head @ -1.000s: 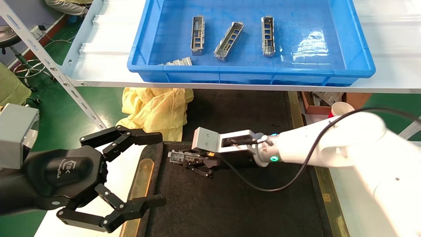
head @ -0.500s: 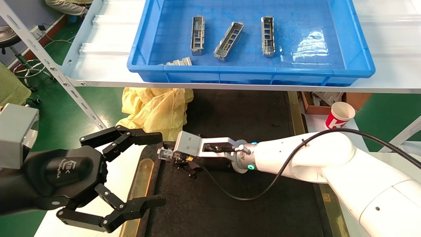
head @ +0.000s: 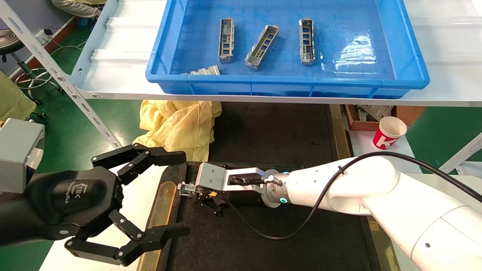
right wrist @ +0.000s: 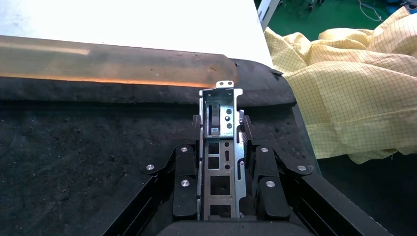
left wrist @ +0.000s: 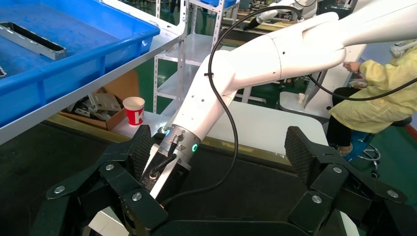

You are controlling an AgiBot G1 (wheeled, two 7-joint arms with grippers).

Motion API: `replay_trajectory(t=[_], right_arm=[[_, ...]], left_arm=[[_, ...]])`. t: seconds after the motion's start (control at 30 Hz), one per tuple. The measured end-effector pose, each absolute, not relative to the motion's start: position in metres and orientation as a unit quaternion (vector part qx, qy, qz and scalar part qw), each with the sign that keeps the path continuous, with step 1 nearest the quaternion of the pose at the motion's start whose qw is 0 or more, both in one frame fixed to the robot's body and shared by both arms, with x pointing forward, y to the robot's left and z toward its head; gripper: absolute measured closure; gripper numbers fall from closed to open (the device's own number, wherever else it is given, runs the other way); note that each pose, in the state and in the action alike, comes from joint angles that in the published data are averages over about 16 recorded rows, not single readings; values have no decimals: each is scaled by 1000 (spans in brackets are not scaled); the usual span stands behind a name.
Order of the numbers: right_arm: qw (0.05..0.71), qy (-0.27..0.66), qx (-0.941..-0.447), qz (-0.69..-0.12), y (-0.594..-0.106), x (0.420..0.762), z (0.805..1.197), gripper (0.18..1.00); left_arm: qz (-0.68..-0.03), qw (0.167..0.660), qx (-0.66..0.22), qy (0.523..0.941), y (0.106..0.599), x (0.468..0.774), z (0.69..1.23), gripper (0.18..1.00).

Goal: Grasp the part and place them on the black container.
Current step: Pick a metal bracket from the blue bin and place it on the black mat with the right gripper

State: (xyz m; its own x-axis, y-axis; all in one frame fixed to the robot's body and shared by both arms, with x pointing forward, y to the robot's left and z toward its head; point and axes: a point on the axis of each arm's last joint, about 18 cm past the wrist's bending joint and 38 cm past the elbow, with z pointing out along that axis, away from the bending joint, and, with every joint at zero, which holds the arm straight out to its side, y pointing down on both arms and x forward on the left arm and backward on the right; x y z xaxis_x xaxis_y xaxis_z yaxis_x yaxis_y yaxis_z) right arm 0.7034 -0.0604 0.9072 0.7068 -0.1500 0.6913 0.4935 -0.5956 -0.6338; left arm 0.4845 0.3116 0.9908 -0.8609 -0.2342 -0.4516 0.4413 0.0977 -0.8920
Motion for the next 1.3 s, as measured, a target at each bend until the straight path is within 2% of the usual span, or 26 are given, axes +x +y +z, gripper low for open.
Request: replay_trajectory(t=[0.9,1.3], right_arm=[[428,-111,-824,-355,-59,701,895,831],[423,-121,-823,-358,-58,700,898,772]], left_arm=[[-668,253,74,696,312,484,991,184],[-668,253,74,696,312,484,991,184]])
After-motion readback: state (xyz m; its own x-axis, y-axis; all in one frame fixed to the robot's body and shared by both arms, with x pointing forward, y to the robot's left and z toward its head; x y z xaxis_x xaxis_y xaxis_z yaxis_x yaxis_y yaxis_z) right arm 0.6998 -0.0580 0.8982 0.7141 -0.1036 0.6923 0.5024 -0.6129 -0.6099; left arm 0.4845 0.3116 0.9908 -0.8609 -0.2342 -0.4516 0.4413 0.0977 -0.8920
